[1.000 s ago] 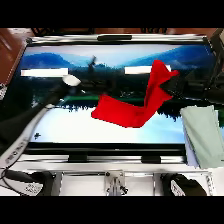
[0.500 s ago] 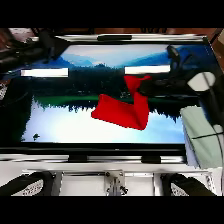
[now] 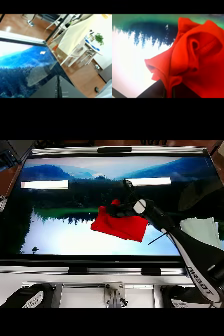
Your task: Fold the shirts.
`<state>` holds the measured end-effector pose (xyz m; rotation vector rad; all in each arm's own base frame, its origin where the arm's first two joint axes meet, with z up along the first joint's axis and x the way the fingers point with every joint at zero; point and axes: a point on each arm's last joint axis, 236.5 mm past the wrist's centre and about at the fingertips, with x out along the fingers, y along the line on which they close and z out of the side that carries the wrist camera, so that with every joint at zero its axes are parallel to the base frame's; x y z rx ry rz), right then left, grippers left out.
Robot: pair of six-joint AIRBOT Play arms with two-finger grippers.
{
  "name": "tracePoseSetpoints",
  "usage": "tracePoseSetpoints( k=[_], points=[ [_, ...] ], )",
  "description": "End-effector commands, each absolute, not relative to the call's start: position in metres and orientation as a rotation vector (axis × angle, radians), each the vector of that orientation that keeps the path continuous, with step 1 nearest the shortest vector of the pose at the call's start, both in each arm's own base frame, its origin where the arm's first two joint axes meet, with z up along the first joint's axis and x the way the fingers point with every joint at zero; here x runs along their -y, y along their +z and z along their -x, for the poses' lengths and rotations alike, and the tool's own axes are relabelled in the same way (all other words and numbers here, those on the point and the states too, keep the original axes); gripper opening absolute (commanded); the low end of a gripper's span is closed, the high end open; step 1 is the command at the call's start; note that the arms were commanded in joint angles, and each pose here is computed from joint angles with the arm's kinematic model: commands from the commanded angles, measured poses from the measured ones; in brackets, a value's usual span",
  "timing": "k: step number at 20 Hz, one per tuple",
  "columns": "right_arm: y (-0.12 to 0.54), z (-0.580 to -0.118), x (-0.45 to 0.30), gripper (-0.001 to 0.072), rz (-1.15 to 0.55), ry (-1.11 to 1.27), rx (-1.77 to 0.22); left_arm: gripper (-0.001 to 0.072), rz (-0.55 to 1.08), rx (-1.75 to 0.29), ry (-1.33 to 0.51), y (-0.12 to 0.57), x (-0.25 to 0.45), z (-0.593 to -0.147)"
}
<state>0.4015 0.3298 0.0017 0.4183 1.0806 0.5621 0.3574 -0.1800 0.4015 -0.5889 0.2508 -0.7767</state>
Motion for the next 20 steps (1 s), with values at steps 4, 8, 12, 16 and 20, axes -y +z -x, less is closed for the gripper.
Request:
tracePoseSetpoints(
  k=[4, 8, 12, 16, 20],
  points=[
    [-0.035, -0.390, -0.357, 0.0574, -0.431, 0.551, -1.136, 0.0032, 0.586, -0.238, -0.785, 0.409, 0.180, -0.347],
    [-0.001, -0.388, -0.316, 0.0574, -0.344, 0.590, -1.141, 0.0032, 0.581, -0.240, -0.781, 0.408, 0.179, -0.347],
    [0.017, -0.383, -0.194, 0.0574, -0.200, 0.435, -1.245, 0.0032, 0.571, -0.241, -0.773, 0.406, 0.178, -0.349],
    [-0.022, -0.333, -0.090, 0.0662, -0.304, 0.258, -1.548, 0.0033, 0.563, -0.243, -0.767, 0.405, 0.177, -0.349],
    [-0.070, -0.316, -0.102, 0.0662, -0.585, 0.248, -1.539, 0.0033, 0.553, -0.249, -0.757, 0.401, 0.176, -0.352]
  ],
)
